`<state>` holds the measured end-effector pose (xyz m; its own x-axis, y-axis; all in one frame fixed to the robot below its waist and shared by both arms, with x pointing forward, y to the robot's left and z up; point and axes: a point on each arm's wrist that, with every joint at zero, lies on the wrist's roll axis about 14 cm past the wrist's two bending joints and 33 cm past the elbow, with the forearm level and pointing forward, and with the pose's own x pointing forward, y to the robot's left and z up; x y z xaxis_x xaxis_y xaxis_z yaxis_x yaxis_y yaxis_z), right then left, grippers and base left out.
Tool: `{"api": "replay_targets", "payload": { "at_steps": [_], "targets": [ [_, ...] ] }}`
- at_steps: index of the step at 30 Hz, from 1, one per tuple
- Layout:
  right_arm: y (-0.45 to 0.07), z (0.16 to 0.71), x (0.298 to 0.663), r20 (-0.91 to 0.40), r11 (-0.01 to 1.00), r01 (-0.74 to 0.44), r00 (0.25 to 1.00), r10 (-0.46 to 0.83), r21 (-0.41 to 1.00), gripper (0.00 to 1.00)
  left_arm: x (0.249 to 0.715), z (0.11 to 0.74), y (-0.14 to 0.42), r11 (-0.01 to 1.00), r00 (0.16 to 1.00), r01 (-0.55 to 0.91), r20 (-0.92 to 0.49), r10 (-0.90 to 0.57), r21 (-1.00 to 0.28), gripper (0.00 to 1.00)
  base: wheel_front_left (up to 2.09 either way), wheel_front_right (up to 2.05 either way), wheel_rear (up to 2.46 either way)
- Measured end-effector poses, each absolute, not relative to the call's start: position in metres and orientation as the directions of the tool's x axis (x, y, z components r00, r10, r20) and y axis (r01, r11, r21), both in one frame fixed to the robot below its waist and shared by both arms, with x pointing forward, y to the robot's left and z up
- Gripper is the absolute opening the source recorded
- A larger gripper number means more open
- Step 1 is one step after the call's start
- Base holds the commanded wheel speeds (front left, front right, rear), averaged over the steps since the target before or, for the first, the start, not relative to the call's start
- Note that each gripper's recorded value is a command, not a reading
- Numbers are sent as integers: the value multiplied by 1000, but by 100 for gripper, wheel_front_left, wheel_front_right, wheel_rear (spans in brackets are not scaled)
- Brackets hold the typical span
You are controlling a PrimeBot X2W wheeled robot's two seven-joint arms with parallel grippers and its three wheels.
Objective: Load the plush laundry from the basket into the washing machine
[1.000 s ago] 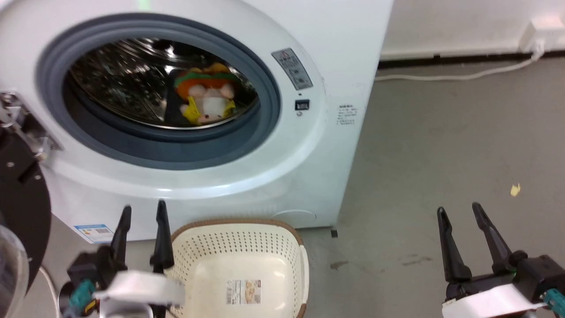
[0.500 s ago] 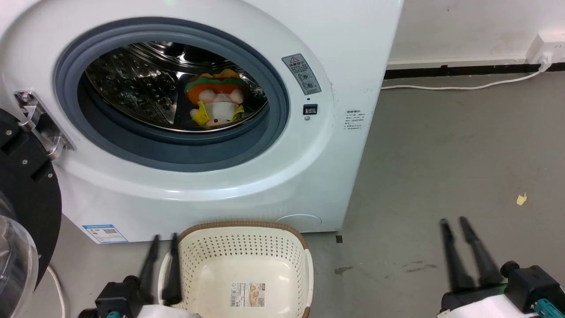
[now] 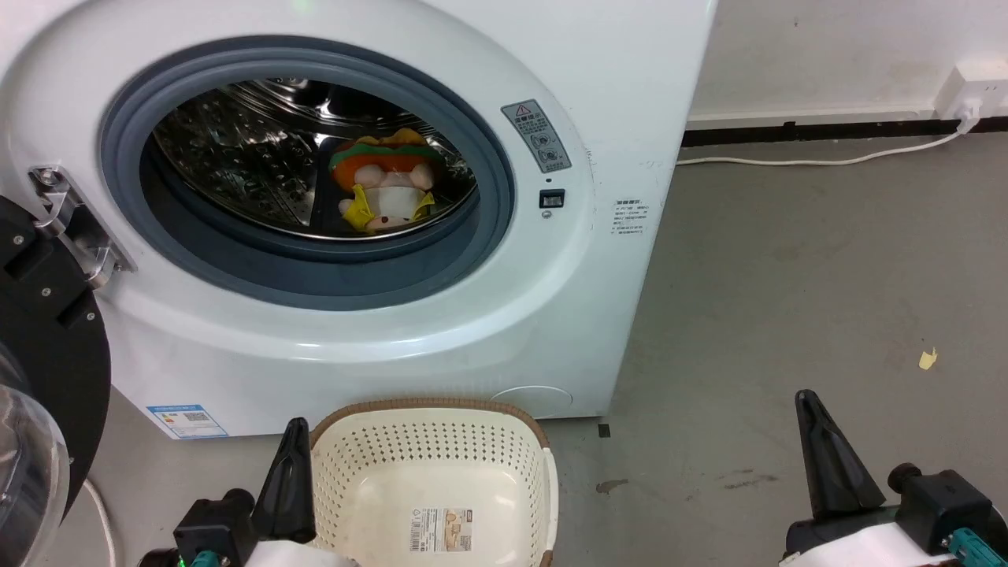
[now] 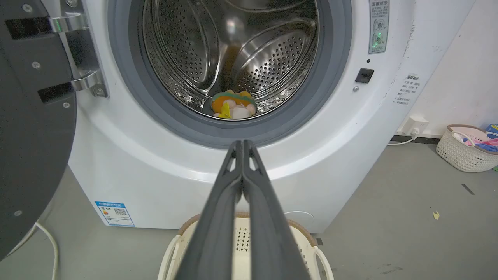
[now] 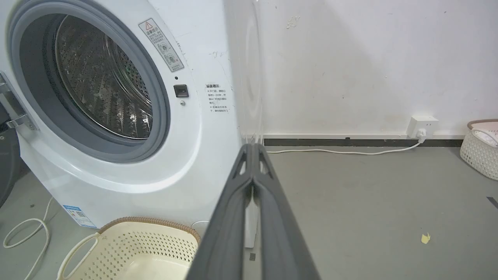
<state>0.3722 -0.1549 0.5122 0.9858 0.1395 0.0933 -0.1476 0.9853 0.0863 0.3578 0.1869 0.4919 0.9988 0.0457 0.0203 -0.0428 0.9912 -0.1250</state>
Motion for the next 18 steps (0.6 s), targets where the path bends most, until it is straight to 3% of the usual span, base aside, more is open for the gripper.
{"api": "replay_targets", "payload": {
  "at_steps": [18],
  "targets": [
    [-155,512,371,69,987,-147,987,143,65,0,359,495,185,994,999,-32,11,34,-101,0,0,0,0]
  ]
}}
